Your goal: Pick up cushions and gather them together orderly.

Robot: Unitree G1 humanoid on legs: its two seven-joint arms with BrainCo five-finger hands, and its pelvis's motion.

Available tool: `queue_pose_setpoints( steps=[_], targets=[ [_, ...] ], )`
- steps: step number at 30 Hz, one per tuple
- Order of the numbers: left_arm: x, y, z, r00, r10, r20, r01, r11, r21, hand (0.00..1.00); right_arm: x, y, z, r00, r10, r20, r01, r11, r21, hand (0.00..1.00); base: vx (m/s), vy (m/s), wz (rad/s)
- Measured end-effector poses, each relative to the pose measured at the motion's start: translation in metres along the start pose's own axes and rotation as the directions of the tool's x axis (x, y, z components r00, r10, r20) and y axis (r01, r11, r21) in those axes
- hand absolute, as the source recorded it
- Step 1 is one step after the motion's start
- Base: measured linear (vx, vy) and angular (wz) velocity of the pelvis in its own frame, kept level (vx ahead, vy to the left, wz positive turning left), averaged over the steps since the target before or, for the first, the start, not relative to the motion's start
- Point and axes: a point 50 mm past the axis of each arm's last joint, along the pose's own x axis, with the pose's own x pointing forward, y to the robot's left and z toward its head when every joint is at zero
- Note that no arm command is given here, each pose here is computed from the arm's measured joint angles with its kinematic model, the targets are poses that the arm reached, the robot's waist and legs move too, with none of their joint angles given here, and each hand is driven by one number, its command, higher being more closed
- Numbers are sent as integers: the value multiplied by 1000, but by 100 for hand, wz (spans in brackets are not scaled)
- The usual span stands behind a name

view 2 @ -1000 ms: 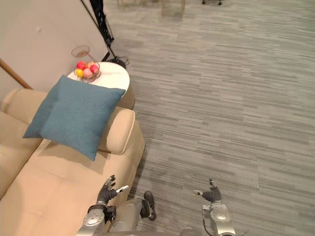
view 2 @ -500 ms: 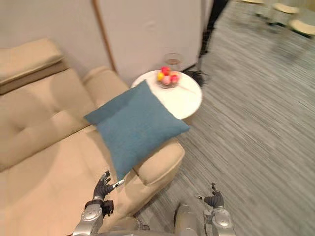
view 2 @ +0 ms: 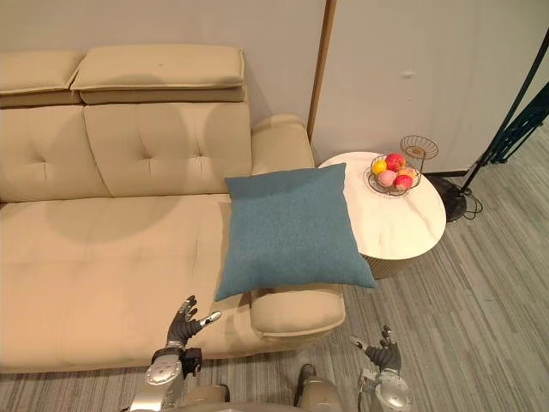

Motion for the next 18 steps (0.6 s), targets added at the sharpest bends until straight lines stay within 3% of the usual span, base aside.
queue_pose_setpoints(
  steps=[5,11,15,18],
  targets=[
    [2,24,2,999,48,9,-48,998,44,0,8,-27,20,995,-82,63,81,997,12,0,-28,39,-9],
    [18,40,37,989,100,113,-103,994,26,0,31,-37,97,954,-79,288,90,996,-27,0,0,17,-13],
    [39,29,90,962,90,257,-88,996,-19,0,42,-15,163,894,-5,448,32,998,-53,0,15,-10,6],
    [53,13,142,923,61,379,-51,998,-37,0,43,22,215,830,90,550,-57,995,-78,0,-17,-24,21]
  ],
)
